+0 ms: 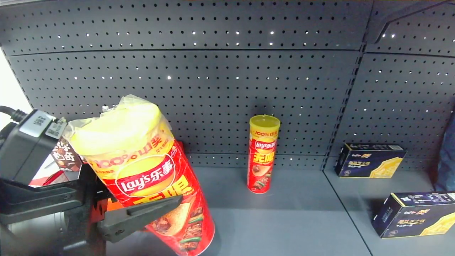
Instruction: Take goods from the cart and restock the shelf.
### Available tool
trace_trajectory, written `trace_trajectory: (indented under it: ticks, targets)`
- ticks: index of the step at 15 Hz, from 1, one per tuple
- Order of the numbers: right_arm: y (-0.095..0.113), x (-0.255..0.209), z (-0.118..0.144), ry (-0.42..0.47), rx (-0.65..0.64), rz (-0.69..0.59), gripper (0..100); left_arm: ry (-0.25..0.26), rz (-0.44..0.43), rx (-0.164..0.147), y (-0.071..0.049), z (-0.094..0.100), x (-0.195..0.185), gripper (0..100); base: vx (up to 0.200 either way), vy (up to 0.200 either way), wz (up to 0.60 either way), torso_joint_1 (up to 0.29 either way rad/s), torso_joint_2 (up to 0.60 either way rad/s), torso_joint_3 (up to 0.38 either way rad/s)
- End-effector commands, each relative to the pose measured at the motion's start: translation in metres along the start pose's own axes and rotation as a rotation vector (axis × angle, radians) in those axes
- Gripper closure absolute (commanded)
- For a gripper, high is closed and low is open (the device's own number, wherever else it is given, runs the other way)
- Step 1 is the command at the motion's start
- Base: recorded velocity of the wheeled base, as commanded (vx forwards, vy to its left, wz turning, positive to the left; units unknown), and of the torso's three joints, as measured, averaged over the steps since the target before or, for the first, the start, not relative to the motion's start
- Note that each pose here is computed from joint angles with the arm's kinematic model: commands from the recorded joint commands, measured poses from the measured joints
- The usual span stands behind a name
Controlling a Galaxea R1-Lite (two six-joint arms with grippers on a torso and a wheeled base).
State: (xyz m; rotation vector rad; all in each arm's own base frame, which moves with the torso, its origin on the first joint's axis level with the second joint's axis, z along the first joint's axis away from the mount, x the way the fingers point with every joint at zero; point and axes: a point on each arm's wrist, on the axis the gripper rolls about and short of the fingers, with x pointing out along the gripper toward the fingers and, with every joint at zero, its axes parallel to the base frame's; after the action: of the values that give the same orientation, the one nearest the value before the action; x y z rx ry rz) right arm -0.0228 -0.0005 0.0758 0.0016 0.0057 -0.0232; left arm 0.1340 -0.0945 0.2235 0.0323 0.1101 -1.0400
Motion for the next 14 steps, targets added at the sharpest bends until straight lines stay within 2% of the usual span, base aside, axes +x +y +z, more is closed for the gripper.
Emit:
trace_trajectory:
  ticks: [1, 9, 14]
  targets:
    - [0.0, 0.0, 0.0, 0.0, 0.0, 0.002, 0, -0.002, -0.002, 0.001, 0.0, 0.0, 0.0, 100, 0.0, 0.0, 0.0, 0.0, 0.0, 0.0]
    - [0.0, 0.0, 0.0, 0.0, 0.0, 0.002, 0, 0.002, -0.002, 0.0, -0.002, -0.002, -0.003, 100, 0.0, 0.0, 0.0, 0.0, 0.0, 0.0]
    - [0.0, 0.0, 0.0, 0.0, 0.001, 0.002, 0, -0.007, -0.007, 0.003, -0.008, -0.009, -0.015, 100, 0.0, 0.0, 0.0, 0.0, 0.0, 0.0]
